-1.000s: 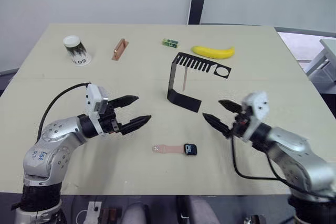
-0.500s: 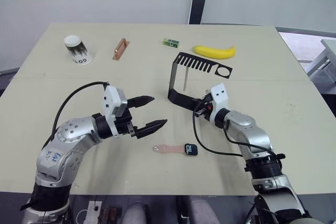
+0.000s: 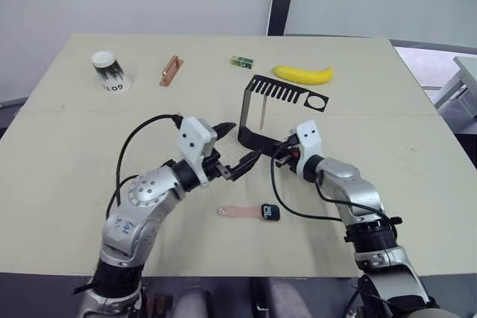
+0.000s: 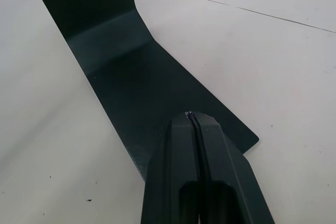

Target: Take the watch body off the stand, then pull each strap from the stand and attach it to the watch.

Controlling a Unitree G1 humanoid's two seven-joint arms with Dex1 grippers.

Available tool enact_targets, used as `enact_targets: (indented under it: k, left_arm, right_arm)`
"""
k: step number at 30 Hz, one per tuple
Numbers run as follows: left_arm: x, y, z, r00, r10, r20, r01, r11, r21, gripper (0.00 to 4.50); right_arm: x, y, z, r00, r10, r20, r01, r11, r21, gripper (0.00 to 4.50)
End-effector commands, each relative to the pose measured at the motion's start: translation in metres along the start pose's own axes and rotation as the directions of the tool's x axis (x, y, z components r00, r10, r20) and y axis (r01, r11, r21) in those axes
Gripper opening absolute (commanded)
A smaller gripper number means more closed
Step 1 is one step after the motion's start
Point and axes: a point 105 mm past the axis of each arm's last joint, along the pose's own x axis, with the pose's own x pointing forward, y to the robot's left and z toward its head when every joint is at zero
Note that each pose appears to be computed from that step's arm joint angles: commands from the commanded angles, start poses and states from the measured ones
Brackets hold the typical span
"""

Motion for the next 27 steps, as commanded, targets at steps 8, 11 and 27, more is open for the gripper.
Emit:
enact_targets:
  k: [8, 11, 27]
  left_arm:
    - [0.034, -0.001, -0.016, 0.994, 0.11, 0.005, -0.11, 0.992, 0.054, 2.73]
    - [0.04, 0.001, -0.02, 0.99, 0.143, 0.01, -0.144, 0.987, 0.075, 2.73]
    - [0.081, 0.002, -0.029, 0.977, 0.211, 0.029, -0.212, 0.973, 0.087, 2.73]
  right_arm:
    - [-0.008, 0.005, -0.03, 0.995, -0.005, -0.105, 0.006, 1.0, 0.007, 0.0]
    - [-0.009, 0.006, -0.029, 0.995, -0.005, -0.1, 0.006, 1.0, 0.008, 0.0]
    - [-0.01, 0.013, -0.032, 0.994, 0.006, -0.11, -0.004, 1.0, 0.015, 0.0]
